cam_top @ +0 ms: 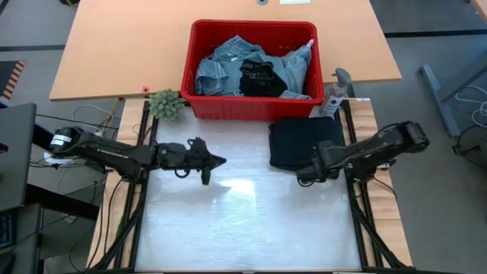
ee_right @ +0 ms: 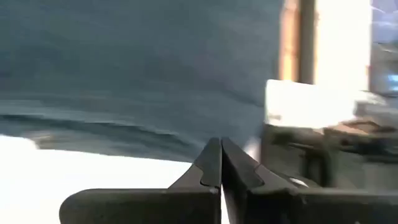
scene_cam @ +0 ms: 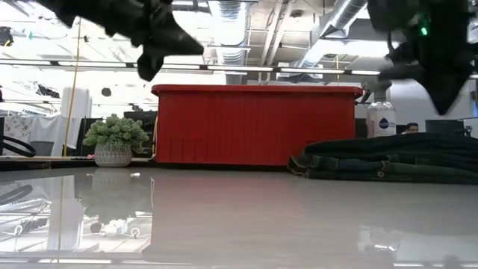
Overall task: Fold Laundry from Bin
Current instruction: Fold the blue polo shirt
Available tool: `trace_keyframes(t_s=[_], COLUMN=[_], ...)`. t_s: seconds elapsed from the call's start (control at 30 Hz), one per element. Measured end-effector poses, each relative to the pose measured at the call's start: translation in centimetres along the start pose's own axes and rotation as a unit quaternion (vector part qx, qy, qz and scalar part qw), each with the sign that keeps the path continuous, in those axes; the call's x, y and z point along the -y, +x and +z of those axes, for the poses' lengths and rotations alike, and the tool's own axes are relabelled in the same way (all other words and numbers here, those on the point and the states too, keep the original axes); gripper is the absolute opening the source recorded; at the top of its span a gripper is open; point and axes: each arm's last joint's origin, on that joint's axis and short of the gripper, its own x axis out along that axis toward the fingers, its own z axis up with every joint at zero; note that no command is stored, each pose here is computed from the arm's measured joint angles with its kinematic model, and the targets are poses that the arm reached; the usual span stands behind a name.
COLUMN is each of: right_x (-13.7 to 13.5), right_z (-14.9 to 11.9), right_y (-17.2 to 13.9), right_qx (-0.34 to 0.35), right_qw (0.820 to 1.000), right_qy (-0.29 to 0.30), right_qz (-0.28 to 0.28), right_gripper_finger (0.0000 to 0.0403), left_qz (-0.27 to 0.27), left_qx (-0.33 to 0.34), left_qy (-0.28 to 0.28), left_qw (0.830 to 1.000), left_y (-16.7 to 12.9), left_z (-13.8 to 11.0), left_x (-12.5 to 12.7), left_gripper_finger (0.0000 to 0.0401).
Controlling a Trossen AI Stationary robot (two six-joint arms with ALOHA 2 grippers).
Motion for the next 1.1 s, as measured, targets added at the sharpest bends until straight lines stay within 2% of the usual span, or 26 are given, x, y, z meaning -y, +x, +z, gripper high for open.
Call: trace_keyframes(t_s=[0.1,0.2,0.27,0.4,0.47,0.53,0.6,0.63,0.73,0.8,0.97,1.03,1.1], right_x=[-0.4,-0.9,-1.3,-1.9,-1.8,-1.2,-0.3,0.3,2.6,4.3,7.7,8.5,8.7], right_z=[0.9,2.2,3.5,6.9,9.1,11.6,14.4,15.8,20.0,22.5,26.8,27.9,28.6], right_y=[-2.1,-4.1,-5.6,-9.0,-10.7,-12.2,-13.3,-13.6,-14.0,-13.8,-12.0,-11.0,-9.9], right_qx=[0.018,0.035,0.068,0.172,0.241,0.313,0.377,0.402,0.456,0.477,0.491,0.48,0.461], right_qw=[0.995,0.981,0.966,0.924,0.9,0.879,0.863,0.857,0.85,0.847,0.839,0.842,0.851], right_qy=[-0.017,-0.039,-0.047,-0.095,-0.13,-0.151,-0.165,-0.169,-0.148,-0.128,-0.093,-0.094,-0.099], right_qz=[0.093,0.185,0.245,0.329,0.338,0.325,0.294,0.274,0.22,0.194,0.217,0.227,0.23], right_gripper_finger=[0.0033,0.0033,0.0035,0.0055,0.0073,0.0095,0.012,0.0133,0.0174,0.02,0.024,0.0244,0.0245], left_qz=[0.006,-0.009,-0.013,0.01,0.03,0.057,0.095,0.121,0.192,0.208,0.263,0.288,0.288], left_qx=[-0.006,-0.012,-0.003,0.06,0.092,0.12,0.14,0.15,0.138,0.115,0.074,0.061,0.048], left_qy=[0.031,0.113,0.16,0.289,0.345,0.381,0.386,0.37,0.32,0.311,0.298,0.279,0.252], left_qw=[0.999,0.994,0.987,0.955,0.934,0.915,0.907,0.909,0.918,0.92,0.915,0.914,0.922], left_y=[0.2,-0.1,-0.6,-2.5,-3.7,-5.0,-5.9,-6.1,-5.7,-4.3,-0.3,1.1,2.5], left_z=[2.8,6.3,8.9,14.8,17.4,19.7,21.8,22.8,25.3,26.6,30.1,31.4,32.5], left_x=[0.3,0.9,1.3,2.2,2.4,2.4,1.9,1.5,-1.1,-3.0,-8.3,-11.0,-13.9], left_gripper_finger=[0.0001,0.0012,0.003,0.0076,0.0102,0.0127,0.0149,0.0159,0.0179,0.0186,0.019,0.019,0.019])
